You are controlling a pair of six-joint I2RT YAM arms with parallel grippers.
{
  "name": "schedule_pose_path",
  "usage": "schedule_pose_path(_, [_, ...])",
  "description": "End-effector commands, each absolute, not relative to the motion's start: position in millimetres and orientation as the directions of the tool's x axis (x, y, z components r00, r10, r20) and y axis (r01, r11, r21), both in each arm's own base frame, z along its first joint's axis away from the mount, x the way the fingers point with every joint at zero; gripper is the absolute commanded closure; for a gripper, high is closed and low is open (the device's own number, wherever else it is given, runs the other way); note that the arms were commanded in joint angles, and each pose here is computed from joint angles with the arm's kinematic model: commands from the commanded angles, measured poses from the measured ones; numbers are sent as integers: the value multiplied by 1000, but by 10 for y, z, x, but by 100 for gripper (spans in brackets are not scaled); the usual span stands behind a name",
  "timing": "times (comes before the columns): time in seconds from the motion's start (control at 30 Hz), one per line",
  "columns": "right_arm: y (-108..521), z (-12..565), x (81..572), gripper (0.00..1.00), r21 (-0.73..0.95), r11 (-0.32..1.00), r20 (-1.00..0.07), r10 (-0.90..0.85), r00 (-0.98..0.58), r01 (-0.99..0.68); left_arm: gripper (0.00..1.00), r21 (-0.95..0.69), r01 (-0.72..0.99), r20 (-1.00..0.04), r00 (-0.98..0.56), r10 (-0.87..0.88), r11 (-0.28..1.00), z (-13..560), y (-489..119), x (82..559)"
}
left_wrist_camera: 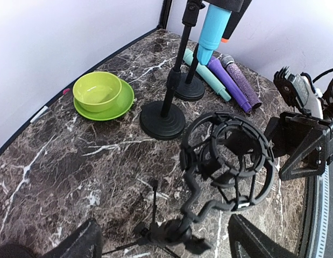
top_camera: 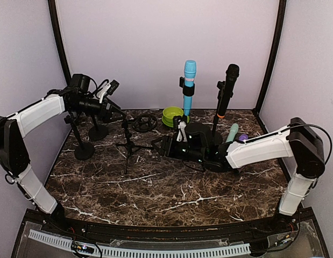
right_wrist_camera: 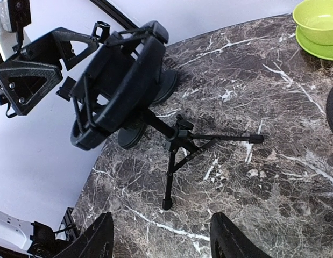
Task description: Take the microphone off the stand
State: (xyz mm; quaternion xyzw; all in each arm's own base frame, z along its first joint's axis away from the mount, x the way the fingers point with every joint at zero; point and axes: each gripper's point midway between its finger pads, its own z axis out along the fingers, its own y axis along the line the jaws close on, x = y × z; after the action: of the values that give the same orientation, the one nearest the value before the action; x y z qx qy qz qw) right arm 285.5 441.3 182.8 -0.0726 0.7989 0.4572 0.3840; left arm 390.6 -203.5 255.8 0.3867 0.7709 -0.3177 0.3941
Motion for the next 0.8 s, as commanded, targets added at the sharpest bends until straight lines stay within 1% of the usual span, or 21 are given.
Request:
schedule_pose_path(0.0, [4324, 1935, 2825, 38, 621, 619, -727, 225, -649, -481, 18, -183, 844, -850, -393, 350, 504, 2516, -2181, 3996])
schedule_pose_path(0.27, [4231, 2009, 2824, 39, 605, 638, -741, 231, -631, -477, 20, -142, 825, -802, -419, 425, 546, 2146, -2177, 4096])
schedule_pose_path(0.43, [4196, 2034, 2821, 39, 600, 642, -746, 234, -623, -478, 20, -128, 830, -800, -410, 438, 543, 2119, -2178, 4096])
schedule_pose_path(0.6, [4177, 2018, 2822, 39, 595, 648, -748, 232, -621, -475, 21, -139, 840, -790, -414, 452, 525, 2097, -2188, 4010])
schedule_pose_path(0.77, [4176, 2017, 2821, 39, 597, 647, -747, 234, -622, -474, 23, -152, 835, -757, -442, 482, 529, 1879, -2130, 3893])
